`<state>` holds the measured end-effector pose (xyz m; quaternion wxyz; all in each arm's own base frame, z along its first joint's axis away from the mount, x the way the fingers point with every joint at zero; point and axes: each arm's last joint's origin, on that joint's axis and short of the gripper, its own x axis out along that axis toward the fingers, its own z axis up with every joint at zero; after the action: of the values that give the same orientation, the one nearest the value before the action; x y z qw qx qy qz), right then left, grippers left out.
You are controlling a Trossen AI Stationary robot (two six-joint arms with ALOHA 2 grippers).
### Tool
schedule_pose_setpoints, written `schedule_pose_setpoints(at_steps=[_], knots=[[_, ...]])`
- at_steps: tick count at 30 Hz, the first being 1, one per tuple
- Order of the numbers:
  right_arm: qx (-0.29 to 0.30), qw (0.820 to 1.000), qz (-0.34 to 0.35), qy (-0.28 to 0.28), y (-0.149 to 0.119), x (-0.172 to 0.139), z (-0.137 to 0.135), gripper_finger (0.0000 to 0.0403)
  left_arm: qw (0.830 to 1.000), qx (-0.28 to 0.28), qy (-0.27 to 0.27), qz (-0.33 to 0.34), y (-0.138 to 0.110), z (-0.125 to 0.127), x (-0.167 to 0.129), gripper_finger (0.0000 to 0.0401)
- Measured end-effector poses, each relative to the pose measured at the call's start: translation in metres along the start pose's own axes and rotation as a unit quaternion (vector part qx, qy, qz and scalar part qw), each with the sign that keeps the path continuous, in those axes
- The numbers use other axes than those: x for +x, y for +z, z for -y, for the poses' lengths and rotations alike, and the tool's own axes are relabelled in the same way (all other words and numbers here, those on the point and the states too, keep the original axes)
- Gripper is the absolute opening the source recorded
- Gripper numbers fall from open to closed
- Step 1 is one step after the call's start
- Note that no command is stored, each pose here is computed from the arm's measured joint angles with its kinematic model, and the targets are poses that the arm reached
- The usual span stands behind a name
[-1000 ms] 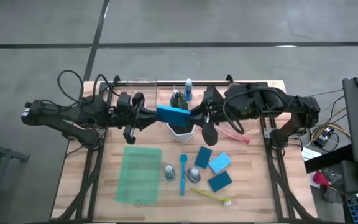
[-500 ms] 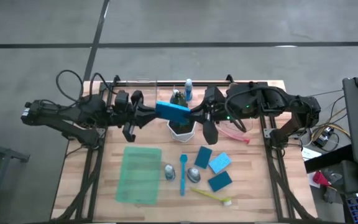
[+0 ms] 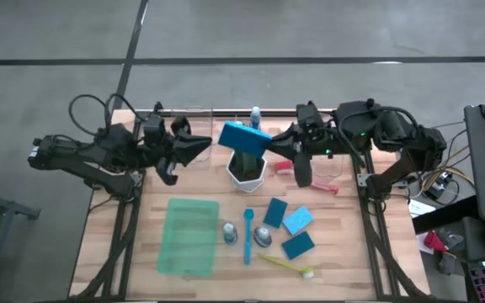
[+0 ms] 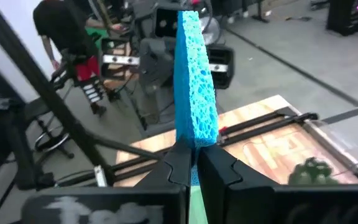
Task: Pick & Place Kitchen Sink Supplies
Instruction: Put the blue sponge wipe into the green bin
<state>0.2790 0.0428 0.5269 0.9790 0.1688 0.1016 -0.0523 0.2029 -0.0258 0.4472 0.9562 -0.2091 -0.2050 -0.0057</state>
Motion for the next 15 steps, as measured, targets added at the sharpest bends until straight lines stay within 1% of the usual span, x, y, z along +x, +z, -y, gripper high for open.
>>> schedule_pose_setpoints(at_steps=[5, 10, 15], knots=[[0.0, 0.999, 0.007, -0.038, 0.002, -0.01, 0.004, 0.0013, 1.0, 0.0, 0.0, 0.0, 0.0, 0.0, 0.0, 0.0028], [-0.004, 0.999, -0.006, -0.046, -0.002, -0.006, 0.005, 0.0013, 1.0, -0.003, -0.004, 0.01, 0.007, 0.001, -0.005, 0.0028], [-0.005, 0.994, -0.009, -0.112, -0.006, -0.014, 0.011, 0.0013, 1.0, -0.004, -0.006, 0.017, 0.011, 0.002, -0.009, 0.0028]])
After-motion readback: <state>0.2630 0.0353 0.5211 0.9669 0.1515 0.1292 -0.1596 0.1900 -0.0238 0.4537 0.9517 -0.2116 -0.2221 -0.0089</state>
